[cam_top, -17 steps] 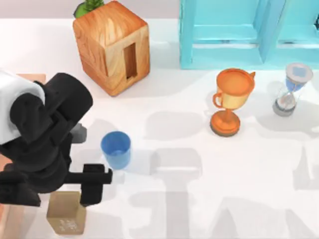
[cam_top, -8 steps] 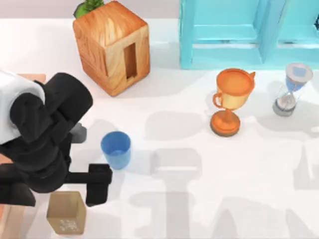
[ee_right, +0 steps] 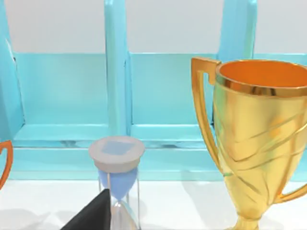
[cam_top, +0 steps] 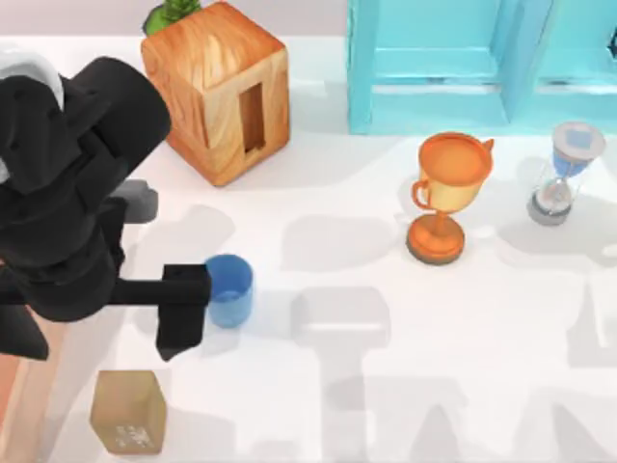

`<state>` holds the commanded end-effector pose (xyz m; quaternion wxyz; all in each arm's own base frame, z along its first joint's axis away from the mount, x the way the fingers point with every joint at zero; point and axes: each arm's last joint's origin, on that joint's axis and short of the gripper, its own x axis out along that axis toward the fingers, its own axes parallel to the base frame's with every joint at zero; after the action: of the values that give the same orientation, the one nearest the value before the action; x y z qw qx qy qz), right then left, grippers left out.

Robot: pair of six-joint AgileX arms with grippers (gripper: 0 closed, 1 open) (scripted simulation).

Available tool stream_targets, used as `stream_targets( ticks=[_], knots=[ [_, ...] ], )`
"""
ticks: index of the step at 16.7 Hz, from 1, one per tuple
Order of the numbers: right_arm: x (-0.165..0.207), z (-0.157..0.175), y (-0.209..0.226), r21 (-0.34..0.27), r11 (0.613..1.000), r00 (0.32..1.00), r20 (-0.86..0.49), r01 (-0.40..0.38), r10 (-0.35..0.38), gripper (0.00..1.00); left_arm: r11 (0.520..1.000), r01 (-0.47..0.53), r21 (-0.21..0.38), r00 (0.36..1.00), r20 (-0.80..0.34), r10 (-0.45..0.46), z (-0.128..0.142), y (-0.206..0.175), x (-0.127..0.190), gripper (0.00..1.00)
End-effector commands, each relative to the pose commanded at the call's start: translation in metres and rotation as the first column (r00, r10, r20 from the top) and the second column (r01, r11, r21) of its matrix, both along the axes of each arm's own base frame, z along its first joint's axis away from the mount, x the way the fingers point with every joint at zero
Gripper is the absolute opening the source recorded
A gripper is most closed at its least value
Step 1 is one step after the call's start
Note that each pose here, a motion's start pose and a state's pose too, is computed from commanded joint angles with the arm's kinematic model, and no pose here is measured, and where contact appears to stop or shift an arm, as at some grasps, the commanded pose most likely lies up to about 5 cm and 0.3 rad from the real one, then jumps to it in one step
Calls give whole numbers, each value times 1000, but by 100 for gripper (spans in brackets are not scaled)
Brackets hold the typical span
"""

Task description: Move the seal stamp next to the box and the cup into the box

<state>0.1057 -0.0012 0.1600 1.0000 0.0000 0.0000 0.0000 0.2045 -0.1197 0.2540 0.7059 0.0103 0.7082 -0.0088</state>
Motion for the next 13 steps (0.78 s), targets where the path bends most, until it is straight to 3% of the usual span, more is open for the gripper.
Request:
stream_targets(
  ticks=[4,13],
  knots=[
    [0,0,0,0,1000,1000,0,0,0,100,1000,-1,-2,1000,6,1,33,3,-4,100],
    [0,0,0,0,1000,1000,0,0,0,100,1000,-5,-24,999,40,6,39,-9,11,100]
  ],
)
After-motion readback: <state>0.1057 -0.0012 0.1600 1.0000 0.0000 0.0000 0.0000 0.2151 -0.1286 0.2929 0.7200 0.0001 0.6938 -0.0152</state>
